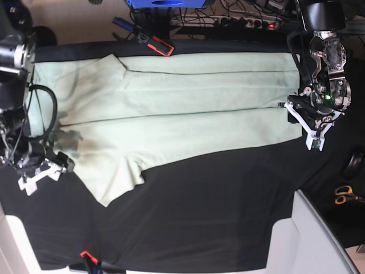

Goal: Fold the T-shirt properly
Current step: 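Lift the side edges and fold them toward the collar with both grippers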

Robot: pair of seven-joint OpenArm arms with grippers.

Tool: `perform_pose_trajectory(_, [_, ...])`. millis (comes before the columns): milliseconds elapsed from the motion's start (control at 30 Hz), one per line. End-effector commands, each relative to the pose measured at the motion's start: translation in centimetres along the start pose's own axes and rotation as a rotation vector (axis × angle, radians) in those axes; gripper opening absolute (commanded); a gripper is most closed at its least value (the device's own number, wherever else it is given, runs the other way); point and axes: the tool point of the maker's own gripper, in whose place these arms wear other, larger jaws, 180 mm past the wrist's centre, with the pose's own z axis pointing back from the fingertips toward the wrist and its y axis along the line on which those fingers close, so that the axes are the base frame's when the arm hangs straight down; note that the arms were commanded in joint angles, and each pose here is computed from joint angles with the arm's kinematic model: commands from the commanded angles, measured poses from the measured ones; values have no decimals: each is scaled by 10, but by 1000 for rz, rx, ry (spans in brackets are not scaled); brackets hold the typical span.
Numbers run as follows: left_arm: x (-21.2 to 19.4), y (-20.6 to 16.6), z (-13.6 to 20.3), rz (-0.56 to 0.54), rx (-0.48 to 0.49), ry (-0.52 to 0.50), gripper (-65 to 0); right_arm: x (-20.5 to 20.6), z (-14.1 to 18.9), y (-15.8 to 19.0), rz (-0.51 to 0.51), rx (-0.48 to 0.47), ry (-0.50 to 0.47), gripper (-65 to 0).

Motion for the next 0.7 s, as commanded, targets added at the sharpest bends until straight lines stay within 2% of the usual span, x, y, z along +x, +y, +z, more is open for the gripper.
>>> perform_pose_trajectory(0, [14, 15, 5, 11, 32, -44, -306, 27, 6, 1, 8, 7, -65, -215])
perform_pose_trajectory(200, [11, 37, 10, 68, 76, -49, -306, 13, -8, -16, 12, -43, -41, -215])
perform_pose_trajectory(567, [10, 35, 8, 64, 71, -43, -306, 3, -18, 2, 11, -9, -23, -218])
perform_pose_trajectory(667, [10, 36, 9, 67, 73, -44, -306, -2, -20, 5, 42, -13, -2, -229])
